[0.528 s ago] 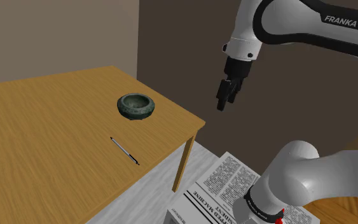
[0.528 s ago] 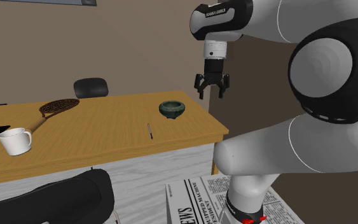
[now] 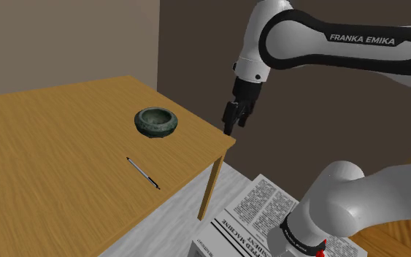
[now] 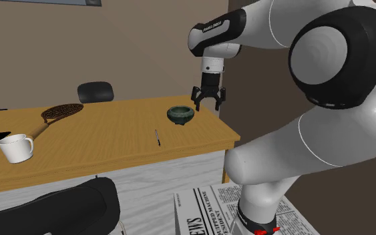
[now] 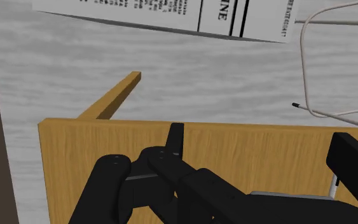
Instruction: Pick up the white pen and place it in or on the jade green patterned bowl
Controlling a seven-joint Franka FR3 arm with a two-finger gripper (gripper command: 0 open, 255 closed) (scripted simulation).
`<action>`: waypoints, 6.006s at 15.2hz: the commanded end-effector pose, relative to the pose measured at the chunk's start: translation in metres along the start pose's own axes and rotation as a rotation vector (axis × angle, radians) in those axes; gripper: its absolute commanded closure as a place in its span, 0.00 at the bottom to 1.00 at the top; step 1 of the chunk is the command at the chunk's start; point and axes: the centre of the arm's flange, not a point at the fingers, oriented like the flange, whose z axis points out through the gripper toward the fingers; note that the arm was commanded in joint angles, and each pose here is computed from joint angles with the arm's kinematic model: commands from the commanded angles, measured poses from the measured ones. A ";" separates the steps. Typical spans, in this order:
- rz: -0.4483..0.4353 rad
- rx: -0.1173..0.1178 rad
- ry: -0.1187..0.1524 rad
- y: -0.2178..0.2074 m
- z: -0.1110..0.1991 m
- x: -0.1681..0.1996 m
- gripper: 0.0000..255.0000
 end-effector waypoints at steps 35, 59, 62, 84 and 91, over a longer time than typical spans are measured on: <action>-0.005 0.182 0.135 -0.158 0.196 0.216 0.00; -0.005 0.182 0.135 -0.162 0.149 0.213 1.00; -0.005 0.182 0.135 -0.164 0.133 0.212 1.00; -0.005 0.182 0.135 -0.164 0.022 0.213 1.00; -0.005 0.182 0.135 -0.096 0.004 0.273 1.00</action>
